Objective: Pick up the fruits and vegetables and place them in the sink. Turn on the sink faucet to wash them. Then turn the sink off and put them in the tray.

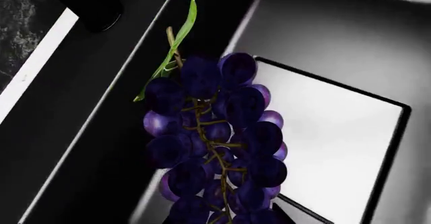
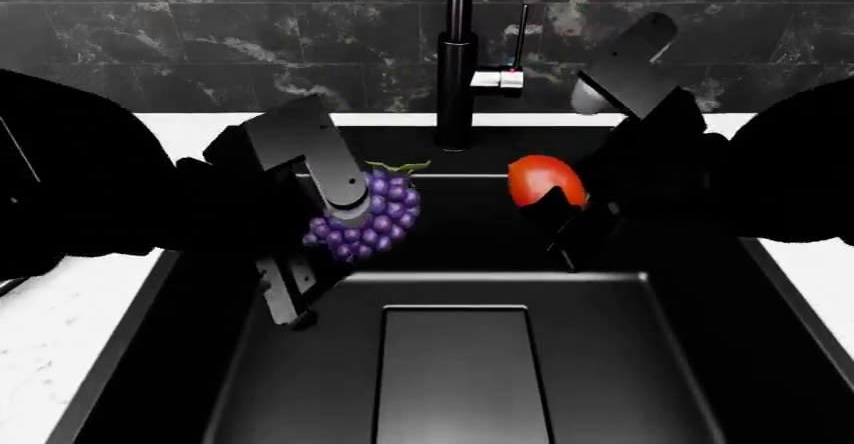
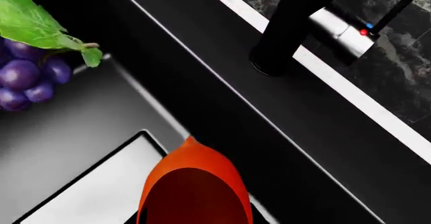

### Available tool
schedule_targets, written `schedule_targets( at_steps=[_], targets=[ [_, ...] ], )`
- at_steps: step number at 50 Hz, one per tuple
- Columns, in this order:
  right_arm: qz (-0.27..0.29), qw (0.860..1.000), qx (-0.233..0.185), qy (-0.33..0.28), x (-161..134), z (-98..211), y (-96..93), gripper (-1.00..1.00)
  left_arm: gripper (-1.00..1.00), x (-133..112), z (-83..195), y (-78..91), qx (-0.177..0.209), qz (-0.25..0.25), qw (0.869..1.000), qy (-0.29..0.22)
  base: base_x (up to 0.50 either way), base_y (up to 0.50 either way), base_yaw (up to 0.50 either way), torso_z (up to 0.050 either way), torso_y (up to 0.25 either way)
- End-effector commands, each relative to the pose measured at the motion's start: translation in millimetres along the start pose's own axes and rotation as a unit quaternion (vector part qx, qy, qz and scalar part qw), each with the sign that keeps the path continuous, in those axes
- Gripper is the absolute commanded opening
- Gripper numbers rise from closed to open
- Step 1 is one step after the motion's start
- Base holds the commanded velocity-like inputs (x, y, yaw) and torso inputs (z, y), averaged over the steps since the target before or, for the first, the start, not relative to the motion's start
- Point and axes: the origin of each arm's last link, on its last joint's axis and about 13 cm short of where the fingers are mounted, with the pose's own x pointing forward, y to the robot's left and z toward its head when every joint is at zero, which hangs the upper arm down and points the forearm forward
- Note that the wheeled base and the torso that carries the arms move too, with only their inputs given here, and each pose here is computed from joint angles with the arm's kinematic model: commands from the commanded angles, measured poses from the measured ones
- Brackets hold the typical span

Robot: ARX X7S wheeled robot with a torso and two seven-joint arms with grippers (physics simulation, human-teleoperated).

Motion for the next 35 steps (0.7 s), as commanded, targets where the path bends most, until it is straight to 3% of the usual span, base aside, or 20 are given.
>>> schedule_targets(
  at_steps=[1, 23, 35],
  targets=[
    [0.037, 0.998, -0.009, 0.042, 33.8, -11.1, 5.8, -1.00, -1.00, 28.7, -4.0, -11.2, 0.028, -0.039, 0.998, 0.031, 0.00, 0.00, 0.00, 0.000, 0.000],
    [0.095, 0.986, -0.016, 0.134, 74.3, -62.0, 21.9, -1.00, -1.00, 105.3, -30.6, -20.4, 0.059, -0.077, 0.988, 0.120, 0.00, 0.00, 0.00, 0.000, 0.000],
    [0.109, 0.982, -0.013, 0.152, 80.3, -73.2, 21.5, -1.00, -1.00, 128.1, -46.7, -40.4, 0.063, -0.102, 0.981, 0.153, 0.00, 0.00, 0.00, 0.000, 0.001]
  ],
)
